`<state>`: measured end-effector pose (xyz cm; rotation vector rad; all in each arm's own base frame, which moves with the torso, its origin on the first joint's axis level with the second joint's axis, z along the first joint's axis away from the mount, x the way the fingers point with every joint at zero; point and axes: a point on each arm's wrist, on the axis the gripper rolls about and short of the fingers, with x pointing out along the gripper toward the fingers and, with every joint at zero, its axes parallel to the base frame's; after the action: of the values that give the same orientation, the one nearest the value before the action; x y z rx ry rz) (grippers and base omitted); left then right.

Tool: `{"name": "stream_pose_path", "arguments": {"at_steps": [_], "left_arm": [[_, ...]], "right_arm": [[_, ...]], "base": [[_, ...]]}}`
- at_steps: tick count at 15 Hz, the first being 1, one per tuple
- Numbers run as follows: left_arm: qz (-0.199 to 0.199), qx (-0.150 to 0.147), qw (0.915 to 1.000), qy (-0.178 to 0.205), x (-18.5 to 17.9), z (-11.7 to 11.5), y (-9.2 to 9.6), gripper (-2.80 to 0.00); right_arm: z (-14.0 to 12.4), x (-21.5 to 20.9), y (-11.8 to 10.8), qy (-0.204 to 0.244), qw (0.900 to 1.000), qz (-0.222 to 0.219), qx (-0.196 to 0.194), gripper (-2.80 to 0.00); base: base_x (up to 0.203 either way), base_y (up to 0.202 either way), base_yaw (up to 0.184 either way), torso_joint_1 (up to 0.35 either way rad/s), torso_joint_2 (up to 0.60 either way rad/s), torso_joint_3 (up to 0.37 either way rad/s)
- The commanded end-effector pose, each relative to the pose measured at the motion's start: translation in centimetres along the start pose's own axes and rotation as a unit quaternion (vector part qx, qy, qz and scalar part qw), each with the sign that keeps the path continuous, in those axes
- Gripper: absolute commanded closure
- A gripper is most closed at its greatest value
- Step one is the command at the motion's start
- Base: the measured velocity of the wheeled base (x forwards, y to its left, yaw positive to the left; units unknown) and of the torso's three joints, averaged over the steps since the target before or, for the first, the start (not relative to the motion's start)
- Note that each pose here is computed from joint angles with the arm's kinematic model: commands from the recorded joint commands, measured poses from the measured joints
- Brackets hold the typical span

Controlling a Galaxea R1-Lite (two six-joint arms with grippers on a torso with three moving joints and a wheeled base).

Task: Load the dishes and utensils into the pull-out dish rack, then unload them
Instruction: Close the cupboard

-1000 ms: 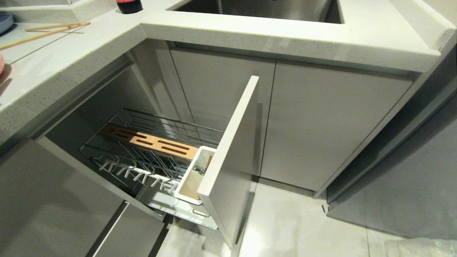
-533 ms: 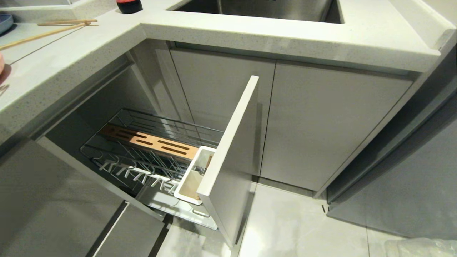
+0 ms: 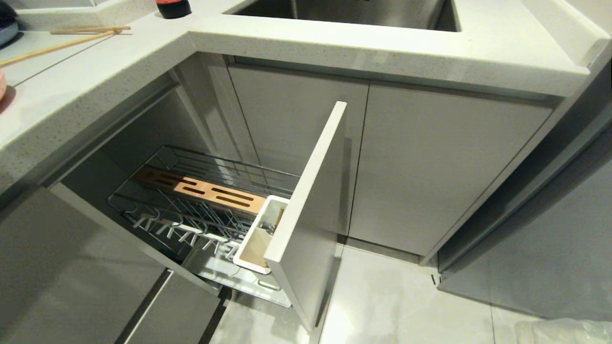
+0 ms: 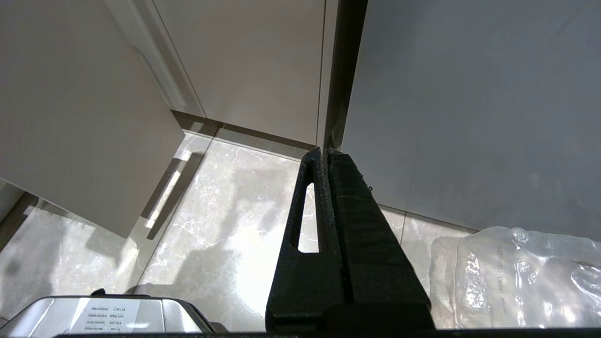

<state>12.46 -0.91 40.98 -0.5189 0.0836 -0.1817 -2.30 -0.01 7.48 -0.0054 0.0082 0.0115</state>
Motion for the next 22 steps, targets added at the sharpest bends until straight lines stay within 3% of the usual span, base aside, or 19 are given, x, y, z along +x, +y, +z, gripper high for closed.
{"name": "stream_pose_path", "arguments": {"at_steps": [1,6,8,9,12,15,18,22], "left_arm": [[-0.012,-0.009,0.9977,0.066,1.6,-1.9,0.0,0.0],[-0.031,0.022,0.9786,0.202,6.3,-7.1,-1.2,0.0],[-0.032,0.038,0.9663,0.253,6.7,-9.1,-2.2,0.0],[-0.037,0.038,0.9634,0.263,6.5,-9.5,-2.7,0.0],[-0.075,0.005,0.9697,0.232,5.1,-8.6,-3.8,0.0],[-0.152,-0.007,0.9665,0.207,3.6,-7.7,-6.0,0.0],[-0.212,0.002,0.9482,0.237,3.0,-9.0,-8.4,0.0],[-0.235,0.037,0.9174,0.319,3.9,-13.6,-11.0,0.0]], "right_arm": [[0.0,0.0,0.0,0.0,1.0,0.0,0.0,0.0],[0.0,0.0,0.0,0.0,1.0,0.0,0.0,0.0],[0.0,0.0,0.0,0.0,1.0,0.0,0.0,0.0],[0.0,0.0,0.0,0.0,1.0,0.0,0.0,0.0],[0.0,0.0,0.0,0.0,1.0,0.0,0.0,0.0],[0.0,0.0,0.0,0.0,1.0,0.0,0.0,0.0],[0.0,0.0,0.0,0.0,1.0,0.0,0.0,0.0],[0.0,0.0,0.0,0.0,1.0,0.0,0.0,0.0]], "base": [[0.0,0.0,0.0,0.0,0.0,0.0],[0.0,0.0,0.0,0.0,0.0,0.0],[0.0,0.0,0.0,0.0,0.0,0.0],[0.0,0.0,0.0,0.0,0.0,0.0],[0.0,0.0,0.0,0.0,0.0,0.0],[0.0,0.0,0.0,0.0,0.0,0.0],[0.0,0.0,0.0,0.0,0.0,0.0],[0.0,0.0,0.0,0.0,0.0,0.0]]}}
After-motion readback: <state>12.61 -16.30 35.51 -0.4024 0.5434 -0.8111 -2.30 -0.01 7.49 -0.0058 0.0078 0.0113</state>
